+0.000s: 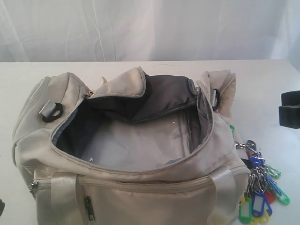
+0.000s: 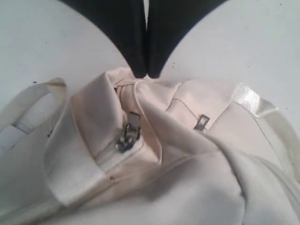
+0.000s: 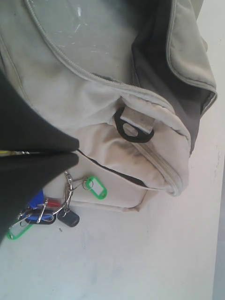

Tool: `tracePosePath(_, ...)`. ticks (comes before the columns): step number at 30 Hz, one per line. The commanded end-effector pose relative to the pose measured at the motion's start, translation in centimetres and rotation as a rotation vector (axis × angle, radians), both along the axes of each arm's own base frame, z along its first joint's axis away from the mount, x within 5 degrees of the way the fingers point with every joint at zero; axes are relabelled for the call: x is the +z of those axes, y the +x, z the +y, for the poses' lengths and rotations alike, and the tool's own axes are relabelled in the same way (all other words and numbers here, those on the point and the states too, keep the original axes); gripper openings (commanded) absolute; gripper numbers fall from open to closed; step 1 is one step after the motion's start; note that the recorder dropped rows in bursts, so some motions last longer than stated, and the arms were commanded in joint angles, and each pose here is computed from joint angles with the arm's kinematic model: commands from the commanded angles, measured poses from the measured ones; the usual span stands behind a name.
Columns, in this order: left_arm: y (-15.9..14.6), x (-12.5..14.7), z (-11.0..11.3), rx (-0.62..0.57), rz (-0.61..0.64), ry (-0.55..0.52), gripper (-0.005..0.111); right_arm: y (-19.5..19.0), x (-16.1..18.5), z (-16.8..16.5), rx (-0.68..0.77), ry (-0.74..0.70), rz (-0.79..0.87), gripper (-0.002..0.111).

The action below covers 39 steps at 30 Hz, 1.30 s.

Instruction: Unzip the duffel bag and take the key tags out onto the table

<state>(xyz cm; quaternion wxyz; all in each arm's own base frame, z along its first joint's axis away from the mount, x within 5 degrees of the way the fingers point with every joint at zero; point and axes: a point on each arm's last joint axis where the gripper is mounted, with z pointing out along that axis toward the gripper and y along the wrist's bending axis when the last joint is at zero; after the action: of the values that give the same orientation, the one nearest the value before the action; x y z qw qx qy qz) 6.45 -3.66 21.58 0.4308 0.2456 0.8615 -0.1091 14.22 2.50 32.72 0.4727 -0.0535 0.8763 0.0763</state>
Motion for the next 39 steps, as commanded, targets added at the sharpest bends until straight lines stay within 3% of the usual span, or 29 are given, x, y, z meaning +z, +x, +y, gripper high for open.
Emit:
tracePosePath(1,0.5,-2.0,1.0,0.163,-0.206,-0.051,0.0,-0.1,-0.1,-0.1,0.004,-0.012,-0.003,0.0)
tracePosePath(6,0.5,-3.4,2.4,0.31,-0.412,-0.05,0.0,-0.1,-0.1,-0.1,0.004,-0.012,-0.003,0.0)
tracePosePath(9,-0.1,-3.6,2.0,0.265,-0.398,-0.062,0.0,-0.1,-0.1,-0.1,0.004,-0.012,-0.005,0.0)
tracePosePath(17,-0.9,-3.0,2.1,0.28,-0.511,-0.083,0.0,-0.1,-0.1,-0.1,0.003,-0.011,-0.007,0.0)
tracePosePath(37,-1.0,-3.0,2.1,0.28,-0.511,-0.082,0.0,-0.1,-0.1,-0.1,0.003,-0.011,-0.006,0.0)
tracePosePath(39,-0.9,-3.1,2.2,0.27,-0.521,-0.034,0.0,-0.1,-0.1,-0.1,0.003,-0.011,-0.006,0.0)
